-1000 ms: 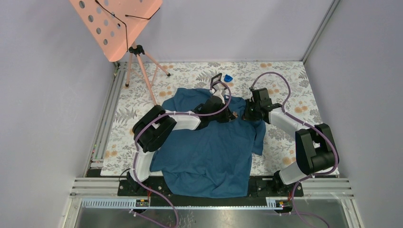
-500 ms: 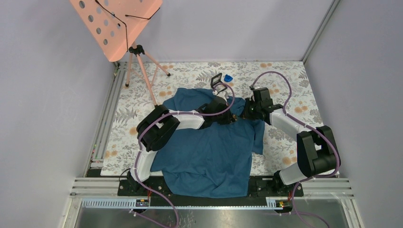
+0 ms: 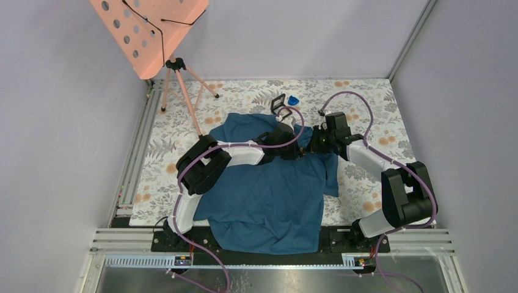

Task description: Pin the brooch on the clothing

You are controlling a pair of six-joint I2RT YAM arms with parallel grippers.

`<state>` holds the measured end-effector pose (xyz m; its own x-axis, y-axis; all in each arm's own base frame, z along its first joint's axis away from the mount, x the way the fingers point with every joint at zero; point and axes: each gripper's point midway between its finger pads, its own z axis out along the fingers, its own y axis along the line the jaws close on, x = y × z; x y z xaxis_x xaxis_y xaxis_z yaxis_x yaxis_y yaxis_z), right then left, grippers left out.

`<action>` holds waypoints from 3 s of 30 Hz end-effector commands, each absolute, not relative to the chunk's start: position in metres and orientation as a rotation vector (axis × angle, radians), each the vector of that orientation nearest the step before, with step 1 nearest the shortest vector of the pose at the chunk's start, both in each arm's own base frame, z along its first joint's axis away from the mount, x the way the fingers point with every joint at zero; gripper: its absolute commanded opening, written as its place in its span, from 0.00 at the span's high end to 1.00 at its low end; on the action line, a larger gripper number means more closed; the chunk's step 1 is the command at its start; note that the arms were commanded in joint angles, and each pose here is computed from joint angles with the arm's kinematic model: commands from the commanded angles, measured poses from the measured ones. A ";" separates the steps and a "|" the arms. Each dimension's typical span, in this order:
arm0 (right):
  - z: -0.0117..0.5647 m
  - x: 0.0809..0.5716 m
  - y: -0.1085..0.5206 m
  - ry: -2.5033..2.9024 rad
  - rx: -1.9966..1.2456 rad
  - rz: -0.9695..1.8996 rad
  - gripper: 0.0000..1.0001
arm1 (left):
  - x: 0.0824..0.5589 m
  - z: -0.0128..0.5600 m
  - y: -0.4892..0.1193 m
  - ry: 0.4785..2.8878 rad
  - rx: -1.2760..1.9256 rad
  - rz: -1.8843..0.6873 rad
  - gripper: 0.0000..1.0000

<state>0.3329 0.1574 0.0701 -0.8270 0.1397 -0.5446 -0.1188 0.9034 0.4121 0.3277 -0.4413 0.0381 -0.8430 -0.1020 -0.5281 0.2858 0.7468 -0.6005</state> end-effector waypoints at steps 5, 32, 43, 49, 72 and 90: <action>0.065 0.330 0.163 2.499 -0.032 0.631 1.00 | 0.341 0.060 -0.449 2.299 0.111 -0.976 1.00; 0.027 0.309 0.169 2.619 -0.012 0.697 1.00 | 0.329 0.098 -0.459 2.090 0.125 -1.247 1.00; 0.037 0.309 0.172 2.586 -0.056 0.724 1.00 | 0.324 0.096 -0.460 2.089 0.149 -1.287 1.00; 0.079 0.298 0.165 2.489 -0.074 0.715 0.67 | 0.331 0.084 -0.446 2.130 0.088 -1.269 1.00; 0.075 0.312 0.094 2.463 0.195 0.292 0.39 | 0.324 0.084 -0.450 2.140 0.171 -1.317 1.00; 0.055 0.341 0.122 2.472 0.112 0.438 0.48 | 0.322 0.086 -0.453 2.131 0.218 -1.335 1.00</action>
